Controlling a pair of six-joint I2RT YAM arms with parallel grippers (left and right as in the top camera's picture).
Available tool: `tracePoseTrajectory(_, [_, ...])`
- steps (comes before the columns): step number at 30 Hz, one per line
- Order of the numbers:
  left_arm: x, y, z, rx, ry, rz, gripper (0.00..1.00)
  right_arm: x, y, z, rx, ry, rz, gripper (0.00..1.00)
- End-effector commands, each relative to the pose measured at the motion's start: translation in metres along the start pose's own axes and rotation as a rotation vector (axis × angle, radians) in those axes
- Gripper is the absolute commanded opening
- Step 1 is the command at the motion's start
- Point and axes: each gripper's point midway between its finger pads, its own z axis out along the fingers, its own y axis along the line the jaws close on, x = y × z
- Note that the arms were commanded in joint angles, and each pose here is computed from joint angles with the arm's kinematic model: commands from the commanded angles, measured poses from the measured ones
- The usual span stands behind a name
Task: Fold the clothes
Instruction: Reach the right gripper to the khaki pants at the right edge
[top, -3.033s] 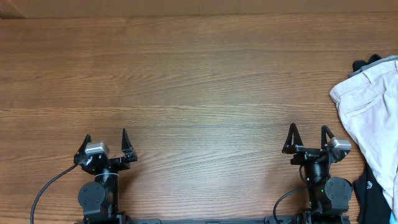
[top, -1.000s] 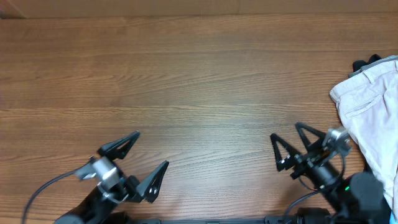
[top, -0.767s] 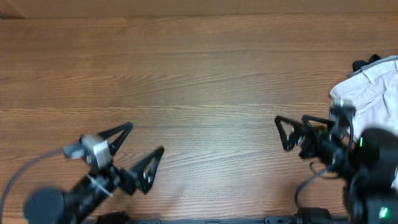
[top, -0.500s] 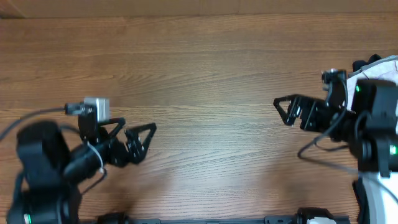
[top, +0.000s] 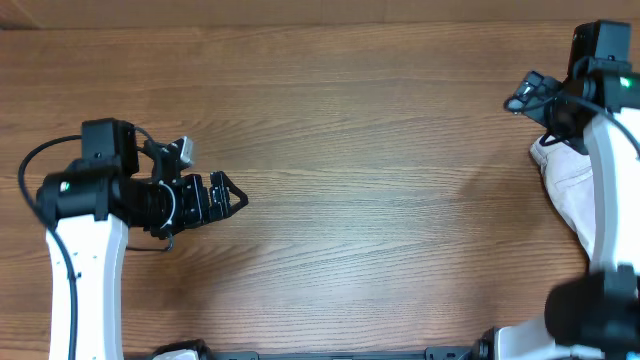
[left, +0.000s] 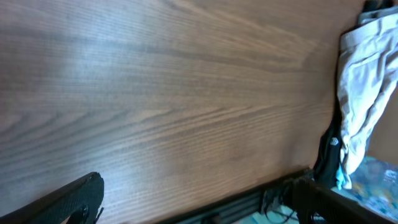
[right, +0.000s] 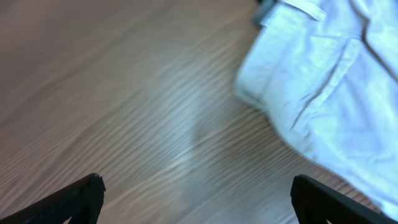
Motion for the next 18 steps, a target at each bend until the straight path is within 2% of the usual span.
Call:
tracePoseTrajectory(1, [-0.007, 0.004, 0.002, -0.010, 0.011, 0.024, 1.00, -0.011, -0.023, 0.032, 0.098, 0.024, 0.065, 1.00])
tracePoseTrajectory(5, [-0.014, 0.000, 0.004, 0.016, -0.007, 0.042, 1.00, -0.009, -0.032, 0.068, 0.143, 0.074, 0.076, 1.00])
tracePoseTrajectory(9, [-0.016, -0.052, -0.010, 0.289, -0.065, 0.212, 1.00, -0.011, -0.035, 0.106, 0.157, 0.099, 0.089, 1.00])
tracePoseTrajectory(11, [-0.017, -0.071, -0.021, 0.363, -0.122, 0.291, 1.00, -0.001, -0.036, 0.122, 0.168, 0.147, 0.084, 1.00])
tracePoseTrajectory(18, [-0.008, -0.090, -0.050, 0.366, -0.252, 0.411, 1.00, 0.008, -0.046, 0.143, 0.227, 0.183, 0.074, 1.00])
